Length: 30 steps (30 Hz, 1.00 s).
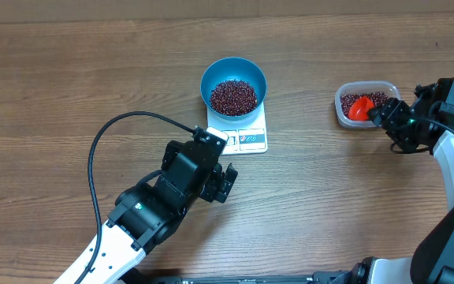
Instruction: Scoop item into bowl and weigh 150g on scale
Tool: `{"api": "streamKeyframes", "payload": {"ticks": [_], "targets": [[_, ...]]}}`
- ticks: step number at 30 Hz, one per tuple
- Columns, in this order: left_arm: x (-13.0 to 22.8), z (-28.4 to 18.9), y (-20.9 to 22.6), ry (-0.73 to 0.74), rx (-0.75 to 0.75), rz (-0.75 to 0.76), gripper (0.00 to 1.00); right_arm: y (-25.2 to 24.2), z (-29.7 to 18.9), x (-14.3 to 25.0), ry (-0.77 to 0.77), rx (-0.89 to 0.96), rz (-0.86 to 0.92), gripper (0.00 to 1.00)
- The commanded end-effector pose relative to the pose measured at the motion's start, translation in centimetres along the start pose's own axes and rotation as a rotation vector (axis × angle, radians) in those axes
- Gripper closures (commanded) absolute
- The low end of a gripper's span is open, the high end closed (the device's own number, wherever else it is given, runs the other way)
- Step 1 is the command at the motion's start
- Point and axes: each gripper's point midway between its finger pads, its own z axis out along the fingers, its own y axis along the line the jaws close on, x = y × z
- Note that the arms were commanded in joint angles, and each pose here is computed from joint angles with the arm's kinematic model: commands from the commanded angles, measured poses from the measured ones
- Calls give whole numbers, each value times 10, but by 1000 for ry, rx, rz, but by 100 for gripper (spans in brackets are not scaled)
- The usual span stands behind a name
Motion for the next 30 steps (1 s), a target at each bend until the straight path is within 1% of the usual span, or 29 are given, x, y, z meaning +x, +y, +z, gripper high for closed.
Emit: {"api": "streamKeyframes", "payload": {"ticks": [1, 20, 30], "targets": [[3, 3, -1, 11, 3, 13, 0, -9, 1, 2, -1, 45, 2, 30], [3, 3, -1, 11, 3, 13, 1, -21, 0, 16, 54, 104, -5, 26], [3, 3, -1, 11, 3, 13, 1, -21, 0, 17, 57, 105, -6, 25]]}}
